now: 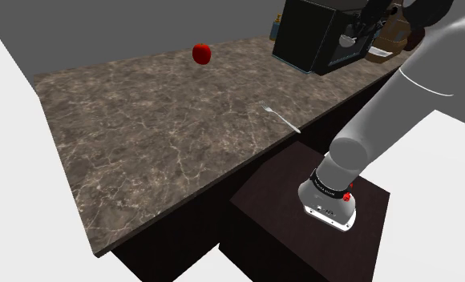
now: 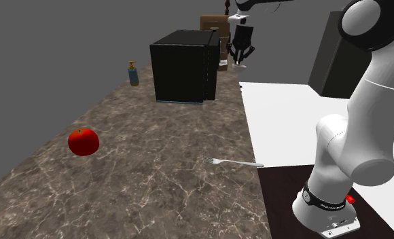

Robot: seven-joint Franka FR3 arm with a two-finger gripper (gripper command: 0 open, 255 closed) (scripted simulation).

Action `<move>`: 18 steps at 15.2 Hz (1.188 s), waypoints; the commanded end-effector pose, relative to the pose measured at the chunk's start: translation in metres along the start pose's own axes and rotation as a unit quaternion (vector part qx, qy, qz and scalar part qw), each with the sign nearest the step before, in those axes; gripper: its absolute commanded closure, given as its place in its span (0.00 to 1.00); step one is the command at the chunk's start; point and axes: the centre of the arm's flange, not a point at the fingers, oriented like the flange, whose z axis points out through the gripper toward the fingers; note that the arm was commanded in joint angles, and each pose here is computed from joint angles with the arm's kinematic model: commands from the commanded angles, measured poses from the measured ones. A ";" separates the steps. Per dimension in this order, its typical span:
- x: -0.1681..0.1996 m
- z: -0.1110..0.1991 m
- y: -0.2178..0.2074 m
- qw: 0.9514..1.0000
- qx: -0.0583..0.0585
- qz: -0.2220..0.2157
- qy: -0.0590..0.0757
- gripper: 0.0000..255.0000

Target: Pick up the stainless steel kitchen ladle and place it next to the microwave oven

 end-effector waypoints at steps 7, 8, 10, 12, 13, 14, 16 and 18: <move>0.000 0.042 -0.004 1.000 0.000 0.000 0.000 1.00; 0.000 0.047 -0.005 1.000 0.000 0.000 0.000 1.00; -0.001 0.057 -0.006 1.000 0.000 0.000 0.000 1.00; -0.001 0.068 -0.007 1.000 0.000 0.000 0.000 1.00; -0.001 0.073 -0.008 1.000 0.000 0.000 0.000 1.00; -0.001 0.078 -0.008 1.000 0.000 0.000 0.000 1.00; -0.001 0.089 -0.009 1.000 0.000 0.000 0.000 1.00; -0.002 0.099 -0.011 1.000 0.000 0.000 0.000 1.00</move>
